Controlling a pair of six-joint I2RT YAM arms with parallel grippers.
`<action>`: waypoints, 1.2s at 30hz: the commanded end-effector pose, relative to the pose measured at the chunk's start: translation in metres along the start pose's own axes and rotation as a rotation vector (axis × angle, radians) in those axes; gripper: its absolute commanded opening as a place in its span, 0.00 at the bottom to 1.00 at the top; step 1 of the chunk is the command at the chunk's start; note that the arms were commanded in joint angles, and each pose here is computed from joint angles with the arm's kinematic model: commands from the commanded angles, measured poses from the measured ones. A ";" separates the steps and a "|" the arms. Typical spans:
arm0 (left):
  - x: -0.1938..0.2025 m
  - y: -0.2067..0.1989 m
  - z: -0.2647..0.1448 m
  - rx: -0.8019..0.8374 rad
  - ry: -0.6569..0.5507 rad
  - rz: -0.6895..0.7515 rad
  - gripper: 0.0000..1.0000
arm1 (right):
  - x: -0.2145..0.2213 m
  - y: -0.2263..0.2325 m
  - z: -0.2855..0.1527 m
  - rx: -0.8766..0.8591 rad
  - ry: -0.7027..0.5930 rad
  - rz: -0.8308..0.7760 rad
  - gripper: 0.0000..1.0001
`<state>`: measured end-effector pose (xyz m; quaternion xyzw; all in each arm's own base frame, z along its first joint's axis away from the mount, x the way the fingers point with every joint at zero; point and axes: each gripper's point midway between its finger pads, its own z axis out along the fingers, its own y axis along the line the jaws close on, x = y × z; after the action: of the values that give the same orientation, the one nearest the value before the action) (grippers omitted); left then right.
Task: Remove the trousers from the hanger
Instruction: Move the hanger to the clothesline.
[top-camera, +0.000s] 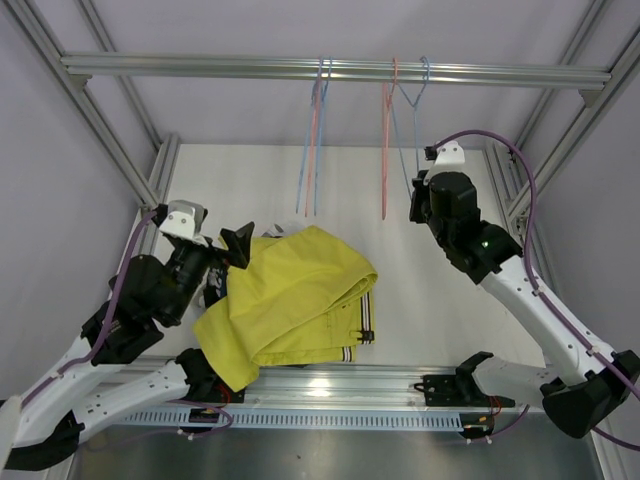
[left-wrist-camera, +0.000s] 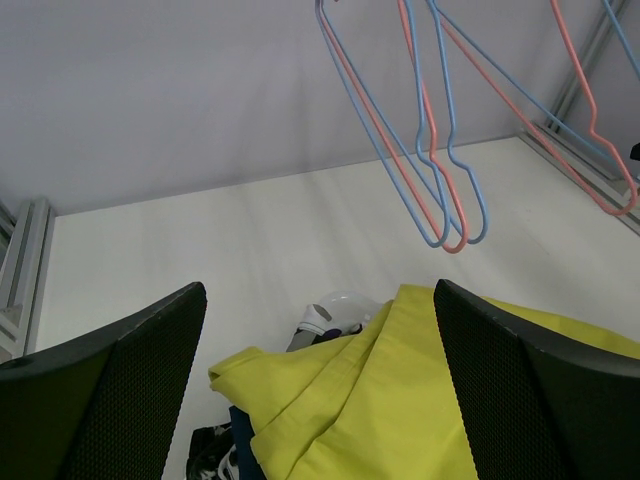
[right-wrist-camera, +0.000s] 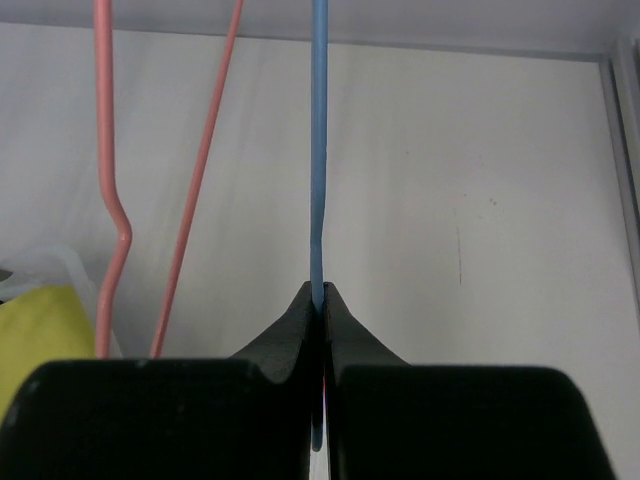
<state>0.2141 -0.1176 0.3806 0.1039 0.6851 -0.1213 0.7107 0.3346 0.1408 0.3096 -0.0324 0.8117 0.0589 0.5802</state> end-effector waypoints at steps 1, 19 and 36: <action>-0.003 0.003 -0.001 -0.014 -0.025 -0.004 0.99 | -0.021 0.010 -0.004 -0.025 -0.043 0.029 0.00; -0.009 0.009 -0.010 -0.008 -0.058 -0.033 0.99 | -0.004 0.110 0.011 -0.113 0.012 -0.082 0.00; -0.014 0.014 -0.018 -0.007 -0.092 -0.054 0.99 | 0.003 0.183 0.017 -0.174 0.032 -0.142 0.00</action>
<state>0.2017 -0.1012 0.3884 0.0852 0.6646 -0.1397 0.7290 0.3380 0.3071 0.3049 -0.1214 0.8099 0.0749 0.5690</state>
